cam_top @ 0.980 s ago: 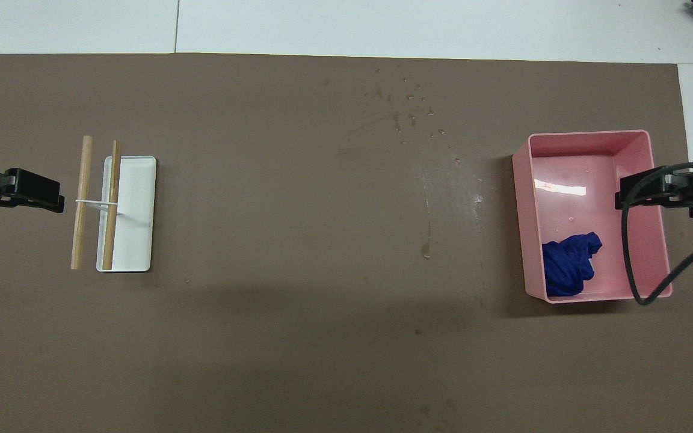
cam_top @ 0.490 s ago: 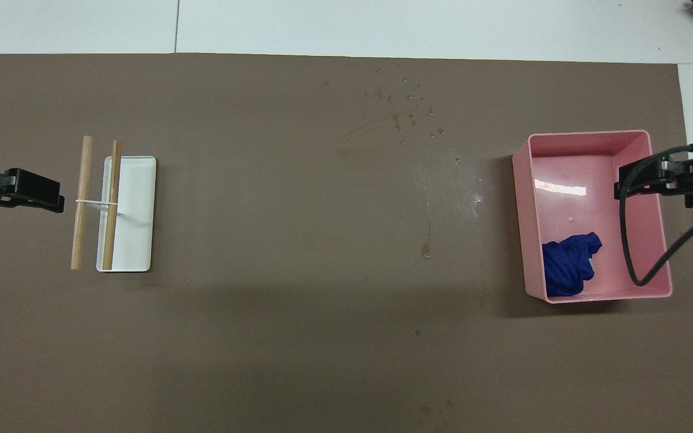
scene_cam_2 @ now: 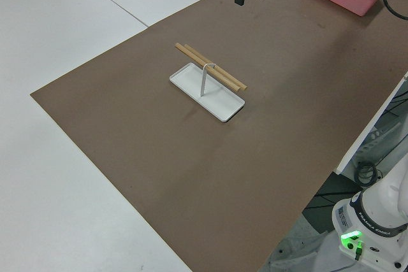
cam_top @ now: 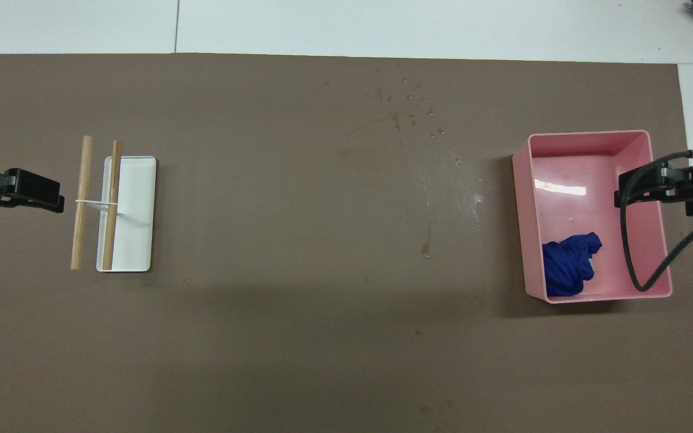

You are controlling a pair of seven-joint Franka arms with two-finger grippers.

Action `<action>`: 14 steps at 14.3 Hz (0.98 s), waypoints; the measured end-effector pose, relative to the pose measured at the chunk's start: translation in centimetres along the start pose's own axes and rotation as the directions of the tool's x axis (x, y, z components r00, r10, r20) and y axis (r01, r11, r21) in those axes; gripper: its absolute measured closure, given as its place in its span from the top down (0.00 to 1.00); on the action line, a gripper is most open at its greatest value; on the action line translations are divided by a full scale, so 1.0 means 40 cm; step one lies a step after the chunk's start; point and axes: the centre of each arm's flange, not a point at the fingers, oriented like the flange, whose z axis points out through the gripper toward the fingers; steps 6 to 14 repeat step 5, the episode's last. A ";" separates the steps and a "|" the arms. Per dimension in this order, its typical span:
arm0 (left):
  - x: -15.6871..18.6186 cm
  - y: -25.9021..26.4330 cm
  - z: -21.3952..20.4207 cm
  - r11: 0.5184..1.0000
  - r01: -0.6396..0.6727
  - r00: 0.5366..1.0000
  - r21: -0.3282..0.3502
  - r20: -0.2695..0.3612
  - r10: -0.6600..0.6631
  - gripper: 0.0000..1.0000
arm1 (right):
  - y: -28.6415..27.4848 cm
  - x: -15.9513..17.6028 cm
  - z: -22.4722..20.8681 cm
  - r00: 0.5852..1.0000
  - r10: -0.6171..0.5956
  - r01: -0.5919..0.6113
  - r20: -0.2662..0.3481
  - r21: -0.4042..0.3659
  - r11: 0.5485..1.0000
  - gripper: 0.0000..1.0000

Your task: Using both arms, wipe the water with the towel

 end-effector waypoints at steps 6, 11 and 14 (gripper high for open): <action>0.000 0.000 0.000 1.000 0.000 1.000 0.000 0.000 0.000 1.00 | 0.011 -0.001 0.009 1.000 0.008 -0.008 0.007 -0.001 1.000 0.99; 0.000 0.000 0.000 1.000 0.000 1.000 0.000 0.000 0.000 1.00 | 0.011 -0.001 0.009 1.000 0.008 -0.008 0.007 -0.001 1.000 0.99; 0.000 0.000 0.000 1.000 0.000 1.000 0.000 0.000 0.000 1.00 | 0.011 -0.001 0.009 1.000 0.008 -0.008 0.007 -0.001 1.000 0.99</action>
